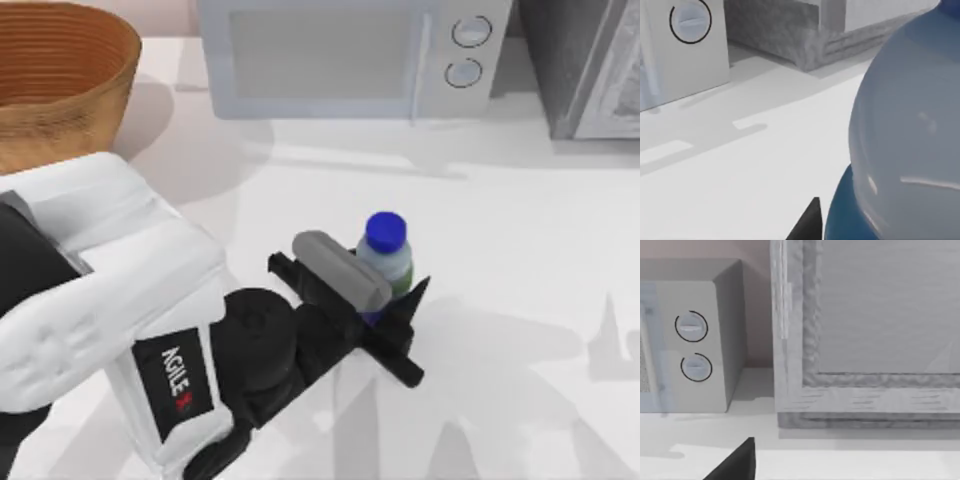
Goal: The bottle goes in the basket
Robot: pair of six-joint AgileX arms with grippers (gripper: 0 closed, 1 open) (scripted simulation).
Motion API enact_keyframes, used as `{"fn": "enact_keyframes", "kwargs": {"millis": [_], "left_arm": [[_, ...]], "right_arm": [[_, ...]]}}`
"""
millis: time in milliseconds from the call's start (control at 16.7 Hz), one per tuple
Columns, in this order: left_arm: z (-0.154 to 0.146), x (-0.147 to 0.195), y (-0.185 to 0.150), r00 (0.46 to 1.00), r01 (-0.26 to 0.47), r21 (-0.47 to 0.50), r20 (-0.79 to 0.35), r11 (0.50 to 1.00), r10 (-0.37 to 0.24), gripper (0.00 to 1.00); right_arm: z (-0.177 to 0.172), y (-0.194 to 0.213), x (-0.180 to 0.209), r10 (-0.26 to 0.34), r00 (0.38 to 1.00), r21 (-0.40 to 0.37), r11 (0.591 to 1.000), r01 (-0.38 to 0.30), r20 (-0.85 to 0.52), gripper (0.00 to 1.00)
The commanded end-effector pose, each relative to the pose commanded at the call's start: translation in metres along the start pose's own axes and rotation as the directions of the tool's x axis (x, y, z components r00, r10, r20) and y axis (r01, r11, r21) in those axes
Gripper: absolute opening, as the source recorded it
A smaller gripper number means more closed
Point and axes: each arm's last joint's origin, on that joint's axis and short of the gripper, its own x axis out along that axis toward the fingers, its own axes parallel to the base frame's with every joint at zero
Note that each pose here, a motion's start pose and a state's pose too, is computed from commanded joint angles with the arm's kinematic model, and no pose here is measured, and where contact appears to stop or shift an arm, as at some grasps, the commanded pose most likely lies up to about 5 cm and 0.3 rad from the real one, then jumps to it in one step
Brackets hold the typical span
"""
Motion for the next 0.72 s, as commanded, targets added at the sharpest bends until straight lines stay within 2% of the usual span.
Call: {"fn": "enact_keyframes", "kwargs": {"millis": [420, 600, 720], "left_arm": [[0.003, 0.002, 0.002, 1.000, 0.002, 0.004, 0.007, 1.000, -0.002, 0.00], [0.026, 0.017, 0.022, 0.998, 0.021, 0.024, 0.066, 0.999, -0.022, 0.00], [0.052, 0.032, 0.049, 0.992, 0.041, 0.046, 0.121, 0.998, -0.046, 0.00]], "right_arm": [[0.000, 0.000, 0.000, 0.000, 1.000, 0.000, 1.000, 0.000, 0.000, 1.00], [0.000, 0.000, 0.000, 0.000, 1.000, 0.000, 1.000, 0.000, 0.000, 1.00], [0.000, 0.000, 0.000, 0.000, 1.000, 0.000, 1.000, 0.000, 0.000, 1.00]]}}
